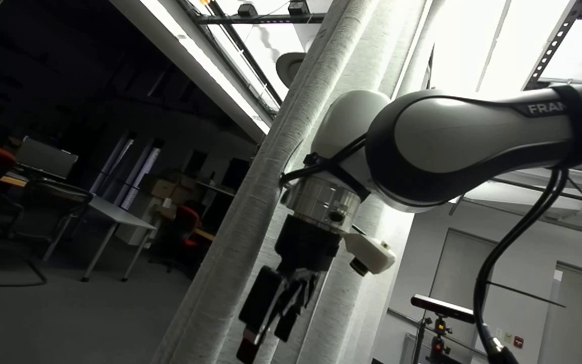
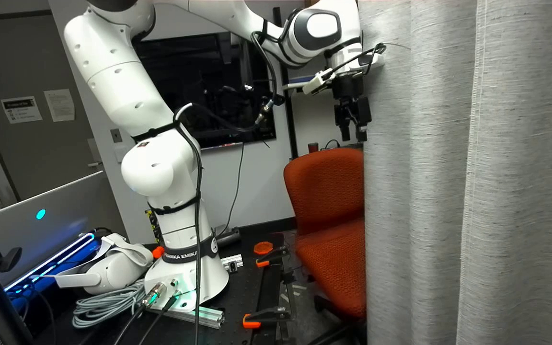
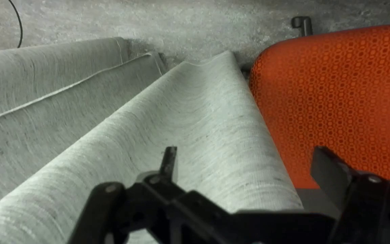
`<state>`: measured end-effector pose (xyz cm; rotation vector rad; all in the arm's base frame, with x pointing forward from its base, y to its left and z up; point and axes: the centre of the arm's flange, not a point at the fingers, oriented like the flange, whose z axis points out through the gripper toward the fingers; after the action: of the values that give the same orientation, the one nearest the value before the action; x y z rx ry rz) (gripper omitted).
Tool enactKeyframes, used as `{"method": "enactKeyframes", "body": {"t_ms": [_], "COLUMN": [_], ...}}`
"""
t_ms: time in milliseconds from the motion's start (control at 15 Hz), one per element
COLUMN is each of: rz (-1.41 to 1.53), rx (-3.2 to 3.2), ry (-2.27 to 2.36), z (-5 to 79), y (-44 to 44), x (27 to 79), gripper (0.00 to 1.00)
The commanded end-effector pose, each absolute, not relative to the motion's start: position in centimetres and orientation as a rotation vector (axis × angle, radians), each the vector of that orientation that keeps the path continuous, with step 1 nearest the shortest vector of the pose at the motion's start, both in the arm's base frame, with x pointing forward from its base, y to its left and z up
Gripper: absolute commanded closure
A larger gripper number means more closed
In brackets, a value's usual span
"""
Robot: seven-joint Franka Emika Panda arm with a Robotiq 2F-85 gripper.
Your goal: Slide the curtain to the right
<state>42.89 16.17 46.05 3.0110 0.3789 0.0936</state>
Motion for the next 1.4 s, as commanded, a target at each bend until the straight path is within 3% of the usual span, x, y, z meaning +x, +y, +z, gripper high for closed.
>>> {"method": "enactKeyframes", "body": {"t_ms": [0, 867, 1333], "rz": [0.339, 1.359, 1.743], "rx": [3.008, 2.746, 2.477], "ry": [0.460, 0.620, 0.523], "z": [48.5, 60.5, 64.9], "y": [16.1, 17.7, 17.9], "x": [42.1, 37.8, 39.5], "gripper": [0.00, 0.00, 0.00]}}
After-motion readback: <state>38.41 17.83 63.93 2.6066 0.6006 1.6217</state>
